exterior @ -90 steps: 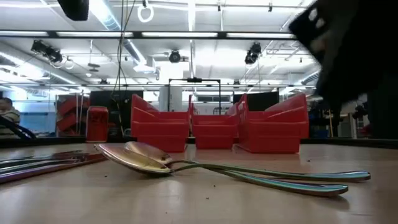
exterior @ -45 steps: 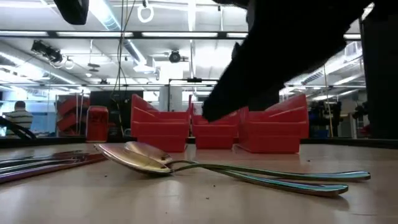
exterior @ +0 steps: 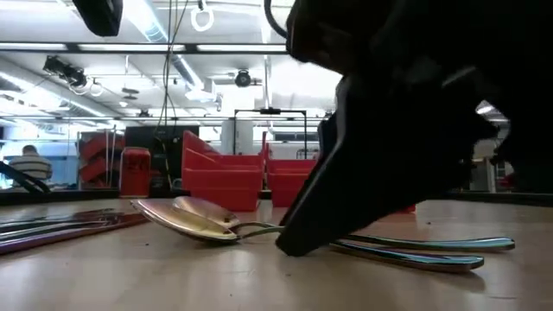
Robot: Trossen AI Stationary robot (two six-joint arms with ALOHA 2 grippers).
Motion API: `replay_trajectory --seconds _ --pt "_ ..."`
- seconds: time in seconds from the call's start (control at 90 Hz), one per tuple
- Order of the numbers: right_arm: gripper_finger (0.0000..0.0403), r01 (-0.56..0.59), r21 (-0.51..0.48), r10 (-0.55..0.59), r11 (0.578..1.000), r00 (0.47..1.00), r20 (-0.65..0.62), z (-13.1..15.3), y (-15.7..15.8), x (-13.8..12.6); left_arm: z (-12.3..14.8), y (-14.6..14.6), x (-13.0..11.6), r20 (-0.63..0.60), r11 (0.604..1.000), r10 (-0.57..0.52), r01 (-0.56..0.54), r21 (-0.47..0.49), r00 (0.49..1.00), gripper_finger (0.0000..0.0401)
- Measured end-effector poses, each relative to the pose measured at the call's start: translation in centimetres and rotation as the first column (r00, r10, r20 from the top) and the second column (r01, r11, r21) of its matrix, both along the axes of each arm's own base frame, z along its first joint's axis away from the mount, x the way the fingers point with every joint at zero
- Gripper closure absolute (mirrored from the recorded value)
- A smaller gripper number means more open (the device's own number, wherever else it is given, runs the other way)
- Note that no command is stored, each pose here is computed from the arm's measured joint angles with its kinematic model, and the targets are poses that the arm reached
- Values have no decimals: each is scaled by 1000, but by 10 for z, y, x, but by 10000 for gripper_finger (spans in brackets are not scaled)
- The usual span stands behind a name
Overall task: Sort silverware
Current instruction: Put the iridescent spoon into the left orange bin
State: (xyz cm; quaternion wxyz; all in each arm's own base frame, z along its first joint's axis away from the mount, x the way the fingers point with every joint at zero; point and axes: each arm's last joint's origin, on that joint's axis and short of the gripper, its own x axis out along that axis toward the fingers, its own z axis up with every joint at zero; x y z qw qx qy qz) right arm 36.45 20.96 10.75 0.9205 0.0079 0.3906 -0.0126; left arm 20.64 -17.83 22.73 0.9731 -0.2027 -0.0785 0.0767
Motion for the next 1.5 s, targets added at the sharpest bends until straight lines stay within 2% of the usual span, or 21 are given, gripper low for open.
replay_trajectory --seconds 0.2,0.333,0.522,0.611,0.733,0.956,1.144,1.5 --pt "259 20 1 -20 1000 1000 -21 -1 -4 1 0 0 0 -1 1000 -7 7 3 1000 340" --pt "285 -22 59 23 998 999 -23 0 -3 2 0 0 0 0 1000 -9 9 3 1000 340" --pt "318 6 107 -3 994 1000 -26 -1 -1 2 0 0 0 0 1000 -8 8 3 1000 340" --pt "344 58 145 -53 988 998 -37 -1 -3 3 0 0 0 0 1000 -9 9 3 1000 340" --pt "389 67 160 -61 985 997 -40 -1 -5 4 0 0 0 1 1000 -9 9 1 1000 340" --pt "399 65 164 -64 984 998 -6 4 -2 3 0 -2 -1 3 999 -36 36 4 999 340" --pt "402 44 154 -50 987 998 41 20 5 -3 0 -2 -1 6 999 -40 40 7 999 340" --pt "403 69 97 -92 993 962 257 88 4 -14 6 -1 -2 40 999 -29 28 35 999 340"
